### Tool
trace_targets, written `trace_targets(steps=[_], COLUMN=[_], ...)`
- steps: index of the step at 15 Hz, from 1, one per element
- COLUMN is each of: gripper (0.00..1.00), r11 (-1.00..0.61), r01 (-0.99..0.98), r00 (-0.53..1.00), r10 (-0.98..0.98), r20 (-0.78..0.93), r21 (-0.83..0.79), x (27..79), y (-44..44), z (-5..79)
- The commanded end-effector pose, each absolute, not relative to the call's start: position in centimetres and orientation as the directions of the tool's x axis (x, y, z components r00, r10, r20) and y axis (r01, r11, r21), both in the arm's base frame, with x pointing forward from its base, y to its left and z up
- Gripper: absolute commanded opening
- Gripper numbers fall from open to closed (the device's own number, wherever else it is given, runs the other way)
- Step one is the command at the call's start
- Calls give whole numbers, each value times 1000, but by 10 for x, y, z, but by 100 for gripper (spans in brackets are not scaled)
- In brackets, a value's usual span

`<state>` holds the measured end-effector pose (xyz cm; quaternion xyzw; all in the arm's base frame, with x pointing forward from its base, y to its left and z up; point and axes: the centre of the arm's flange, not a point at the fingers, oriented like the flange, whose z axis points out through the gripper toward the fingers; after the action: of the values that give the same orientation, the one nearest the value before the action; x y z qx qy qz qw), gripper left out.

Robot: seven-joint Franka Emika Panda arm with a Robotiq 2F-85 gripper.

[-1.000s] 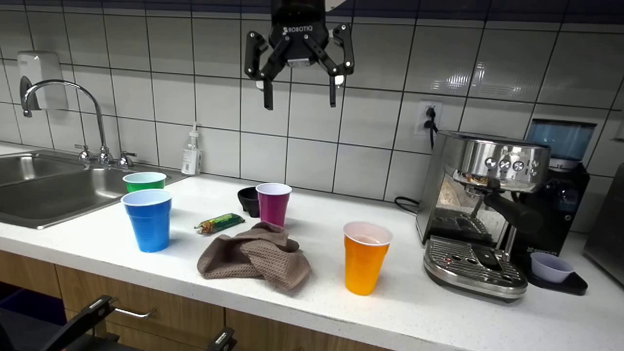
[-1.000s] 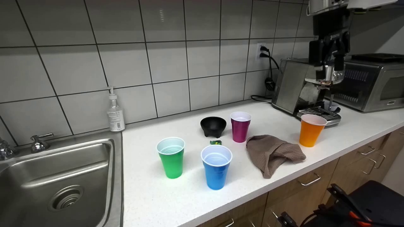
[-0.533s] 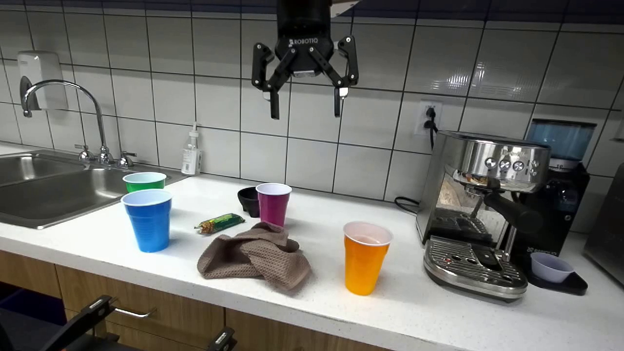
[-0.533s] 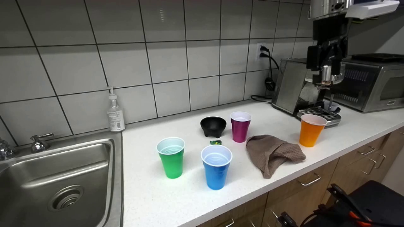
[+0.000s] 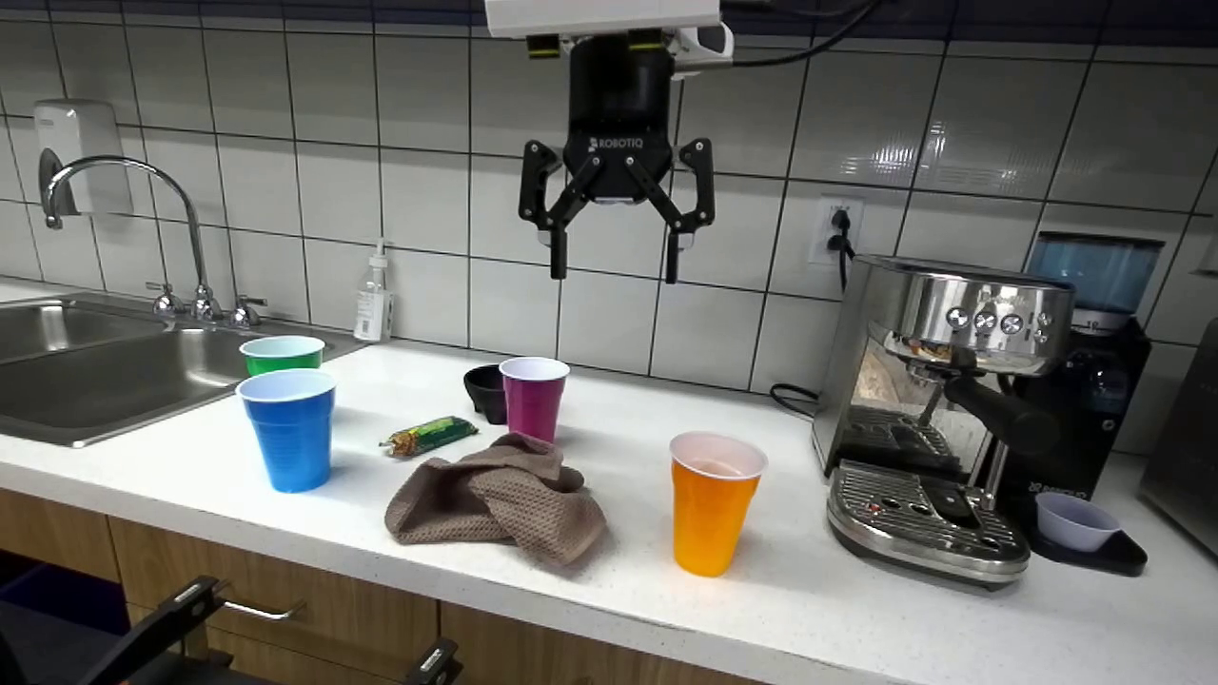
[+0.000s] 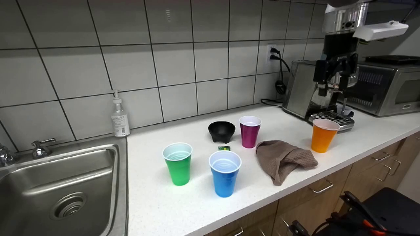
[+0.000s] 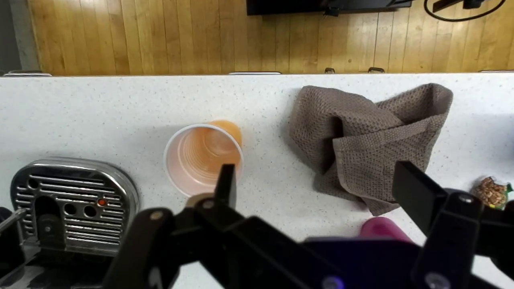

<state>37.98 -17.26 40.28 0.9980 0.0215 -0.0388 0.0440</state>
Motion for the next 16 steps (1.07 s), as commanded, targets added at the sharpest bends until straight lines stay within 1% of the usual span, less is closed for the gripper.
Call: trace_targets(steps=[1, 6, 16], gripper=[100, 100, 100], r11=[-998, -999, -996], r01=[19, -18, -46], r00=[999, 999, 998], r10=[17, -20, -48], r20=[-44, -31, -33], r21=[55, 37, 77], x=[385, 390, 406], y=[-188, -205, -229], z=[385, 363, 304])
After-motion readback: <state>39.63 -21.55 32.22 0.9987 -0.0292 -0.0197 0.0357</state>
